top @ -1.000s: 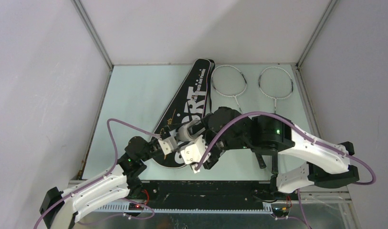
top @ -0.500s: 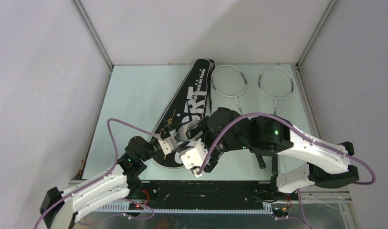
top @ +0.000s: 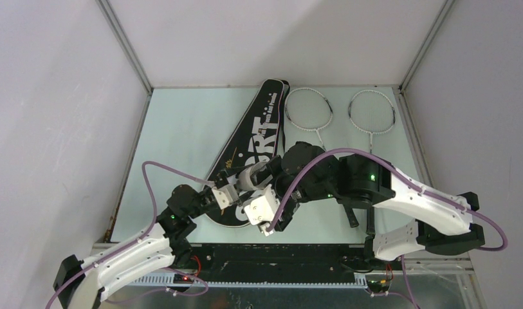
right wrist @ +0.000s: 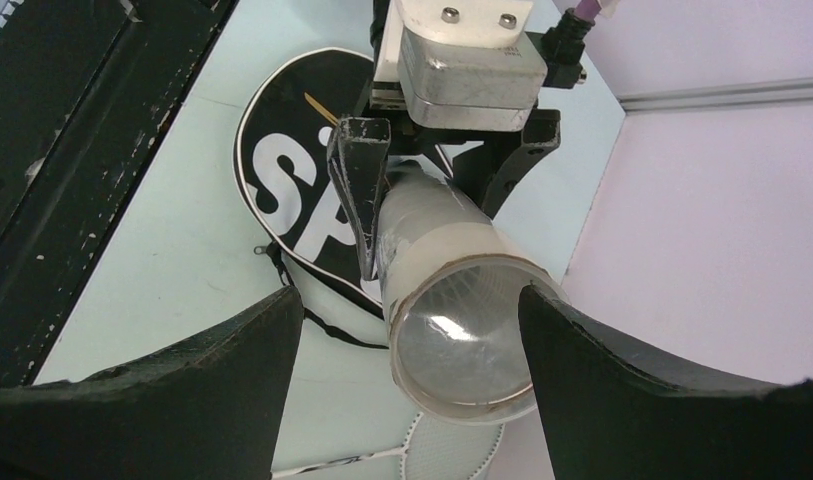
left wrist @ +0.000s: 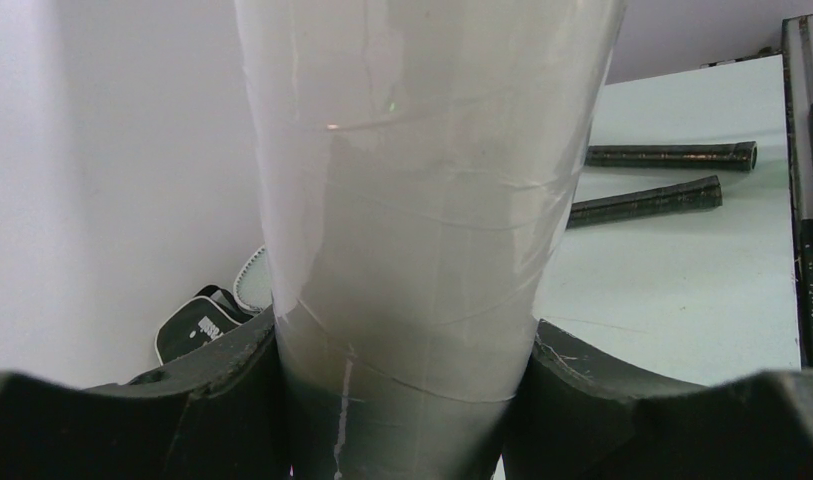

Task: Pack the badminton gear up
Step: Adjust the lid on the shuttle tube.

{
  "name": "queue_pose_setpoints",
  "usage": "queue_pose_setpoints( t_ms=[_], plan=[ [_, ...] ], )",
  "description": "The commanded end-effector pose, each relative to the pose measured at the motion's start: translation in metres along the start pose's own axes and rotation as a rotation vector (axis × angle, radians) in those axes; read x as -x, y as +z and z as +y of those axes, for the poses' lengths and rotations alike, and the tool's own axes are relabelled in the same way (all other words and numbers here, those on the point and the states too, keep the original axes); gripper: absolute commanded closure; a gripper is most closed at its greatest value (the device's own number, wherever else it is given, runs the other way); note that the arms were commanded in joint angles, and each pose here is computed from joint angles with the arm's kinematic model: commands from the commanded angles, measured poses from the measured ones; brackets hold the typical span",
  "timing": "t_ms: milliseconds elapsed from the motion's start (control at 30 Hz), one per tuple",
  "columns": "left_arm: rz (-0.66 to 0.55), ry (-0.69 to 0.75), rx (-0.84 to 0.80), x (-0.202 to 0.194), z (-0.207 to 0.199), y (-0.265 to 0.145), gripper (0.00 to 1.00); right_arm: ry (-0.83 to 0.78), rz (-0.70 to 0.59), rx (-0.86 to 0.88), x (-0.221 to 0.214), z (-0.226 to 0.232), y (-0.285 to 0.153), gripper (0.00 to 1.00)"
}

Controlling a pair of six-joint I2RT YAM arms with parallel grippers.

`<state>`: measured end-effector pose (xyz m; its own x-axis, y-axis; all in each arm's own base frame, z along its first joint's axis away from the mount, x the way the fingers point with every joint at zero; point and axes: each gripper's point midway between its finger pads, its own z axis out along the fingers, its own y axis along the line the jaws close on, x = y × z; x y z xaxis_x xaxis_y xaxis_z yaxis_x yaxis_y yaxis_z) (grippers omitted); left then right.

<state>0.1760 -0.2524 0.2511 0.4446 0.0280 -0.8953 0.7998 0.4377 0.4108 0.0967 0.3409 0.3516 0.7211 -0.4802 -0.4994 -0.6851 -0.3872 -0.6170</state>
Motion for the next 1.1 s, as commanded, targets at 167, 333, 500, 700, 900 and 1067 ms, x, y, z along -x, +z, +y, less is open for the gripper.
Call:
queue_pose_setpoints(
  t_ms=[167,333,500,700,900,1067],
  plan=[
    [-0.051,-0.003,0.01,0.02,0.004,-0.003,0.42,0.086,0.02,-0.021,-0.016,0.002,-0.005,0.17],
    [-0.045,-0.007,0.006,0.019,0.004,-0.002,0.42,0.064,0.002,-0.006,-0.015,0.006,0.002,0.17],
    [-0.041,-0.015,-0.002,0.018,0.002,-0.001,0.42,0.018,-0.046,-0.036,-0.002,-0.001,-0.002,0.17],
    [-0.037,-0.02,-0.001,0.017,0.002,0.0,0.42,-0.009,-0.065,-0.083,0.004,-0.01,-0.007,0.16],
    [-0.033,-0.019,0.004,0.016,0.003,0.0,0.42,-0.024,-0.104,-0.132,0.013,-0.011,-0.025,0.16],
    [-0.032,-0.019,0.007,0.016,0.004,0.0,0.42,-0.028,-0.121,-0.148,0.013,-0.009,-0.029,0.16]
  ],
)
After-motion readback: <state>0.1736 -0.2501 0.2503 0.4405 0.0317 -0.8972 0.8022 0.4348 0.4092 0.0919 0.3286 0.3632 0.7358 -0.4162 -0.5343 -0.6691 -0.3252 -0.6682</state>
